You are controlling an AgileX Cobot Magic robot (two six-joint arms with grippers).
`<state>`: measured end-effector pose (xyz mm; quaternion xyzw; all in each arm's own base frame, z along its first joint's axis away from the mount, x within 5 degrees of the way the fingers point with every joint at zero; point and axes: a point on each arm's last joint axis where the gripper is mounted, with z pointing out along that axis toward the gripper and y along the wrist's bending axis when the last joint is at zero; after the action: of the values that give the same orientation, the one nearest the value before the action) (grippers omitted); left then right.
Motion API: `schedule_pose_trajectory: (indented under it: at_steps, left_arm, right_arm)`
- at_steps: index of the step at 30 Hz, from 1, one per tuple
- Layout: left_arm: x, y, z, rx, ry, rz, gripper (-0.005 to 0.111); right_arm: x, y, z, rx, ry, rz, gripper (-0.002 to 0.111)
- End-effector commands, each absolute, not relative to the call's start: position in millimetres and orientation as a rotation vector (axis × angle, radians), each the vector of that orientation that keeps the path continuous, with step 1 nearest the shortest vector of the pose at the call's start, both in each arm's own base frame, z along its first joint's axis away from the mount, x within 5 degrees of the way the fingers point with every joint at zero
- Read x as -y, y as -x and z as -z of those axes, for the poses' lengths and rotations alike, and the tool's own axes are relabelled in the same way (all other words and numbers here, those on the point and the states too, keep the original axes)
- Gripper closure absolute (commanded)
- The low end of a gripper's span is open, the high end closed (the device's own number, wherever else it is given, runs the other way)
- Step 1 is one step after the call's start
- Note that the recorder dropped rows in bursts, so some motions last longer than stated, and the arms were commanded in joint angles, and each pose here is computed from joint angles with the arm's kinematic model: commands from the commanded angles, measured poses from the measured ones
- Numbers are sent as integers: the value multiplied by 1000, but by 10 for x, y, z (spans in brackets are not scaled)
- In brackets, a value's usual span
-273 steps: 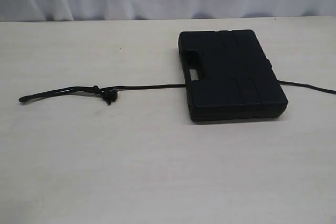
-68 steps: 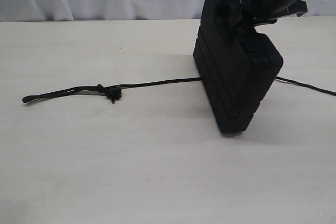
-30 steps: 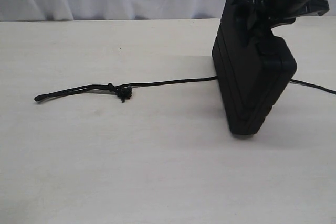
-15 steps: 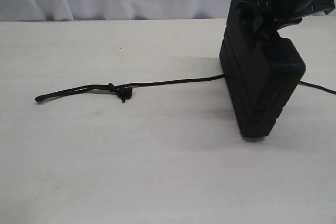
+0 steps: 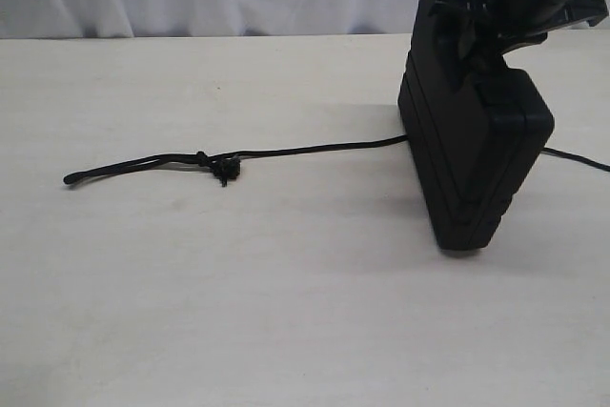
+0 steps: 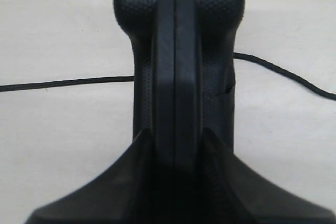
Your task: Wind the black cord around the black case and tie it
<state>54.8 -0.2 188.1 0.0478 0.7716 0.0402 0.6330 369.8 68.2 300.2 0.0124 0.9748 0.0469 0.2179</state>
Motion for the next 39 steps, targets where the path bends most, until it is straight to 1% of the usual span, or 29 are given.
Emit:
schedule_pose_trajectory:
  at_steps: [1, 23, 26, 28, 32, 36, 39]
  left_arm:
    - [3, -549, -1883, -1757, -102, -86, 107]
    - [3, -548, -1881, -1759, -102, -85, 107]
    - [-11, -554, -1914, -1719, -168, -169, 107]
    - [-14, -561, -1978, -1647, -179, -195, 107]
    - [-10, -558, -2161, -1451, 2, -24, 107]
    - [-51, -514, -2348, -1235, 127, 66, 107]
    - [-66, -477, -2437, -1100, 299, 320, 107]
  right_arm:
    - [-677, -3729, -3097, -2639, -34, -150, 104]
    - [-678, -3733, -3099, -2635, -34, -151, 104]
    - [-678, -3733, -3099, -2635, -34, -151, 104]
    - [-678, -3733, -3099, -2635, -34, -151, 104]
    - [-678, -3733, -3099, -2635, -34, -151, 104]
    - [-678, -3733, -3099, -2635, -34, -151, 104]
    - [-678, -3733, -3099, -2635, -34, -151, 104]
